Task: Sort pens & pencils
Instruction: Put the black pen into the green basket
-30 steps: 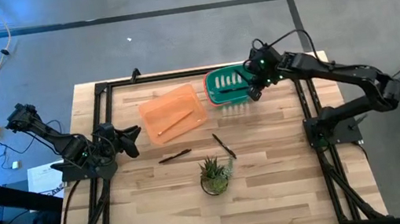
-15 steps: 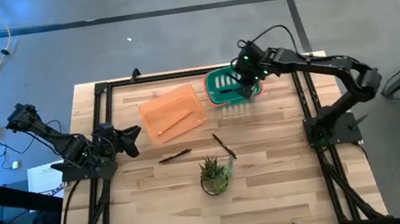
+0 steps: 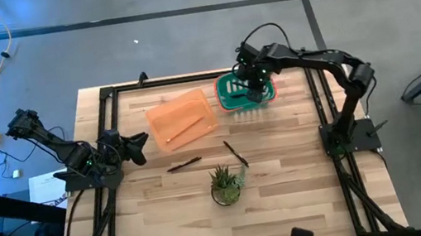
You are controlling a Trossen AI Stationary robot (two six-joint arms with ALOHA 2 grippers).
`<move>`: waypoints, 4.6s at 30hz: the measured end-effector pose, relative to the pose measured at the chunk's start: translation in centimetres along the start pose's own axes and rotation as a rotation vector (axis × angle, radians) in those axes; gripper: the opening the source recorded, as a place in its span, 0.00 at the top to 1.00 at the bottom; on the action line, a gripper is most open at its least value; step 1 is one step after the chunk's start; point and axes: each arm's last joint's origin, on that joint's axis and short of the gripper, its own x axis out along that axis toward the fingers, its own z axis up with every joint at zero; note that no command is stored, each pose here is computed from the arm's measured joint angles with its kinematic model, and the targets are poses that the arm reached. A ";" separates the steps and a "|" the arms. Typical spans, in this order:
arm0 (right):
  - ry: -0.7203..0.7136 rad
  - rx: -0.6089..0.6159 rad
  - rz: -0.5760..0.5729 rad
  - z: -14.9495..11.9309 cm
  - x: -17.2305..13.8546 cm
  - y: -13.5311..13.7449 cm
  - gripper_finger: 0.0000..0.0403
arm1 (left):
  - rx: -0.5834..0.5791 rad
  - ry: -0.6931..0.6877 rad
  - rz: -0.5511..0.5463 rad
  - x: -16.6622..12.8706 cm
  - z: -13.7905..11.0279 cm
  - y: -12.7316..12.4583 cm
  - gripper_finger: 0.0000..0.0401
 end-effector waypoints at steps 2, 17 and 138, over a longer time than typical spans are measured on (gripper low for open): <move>0.005 0.008 -0.006 0.0 0.1 -0.2 1.00 | 0.001 0.000 0.000 0.0 0.0 0.0 0.81; 0.022 -0.032 -0.002 -0.3 0.4 -0.8 1.00 | 0.026 -0.022 0.013 0.0 0.0 0.2 0.81; 0.118 0.779 0.034 0.8 -7.1 23.5 0.81 | 0.061 0.143 -0.008 0.0 -0.4 0.2 0.81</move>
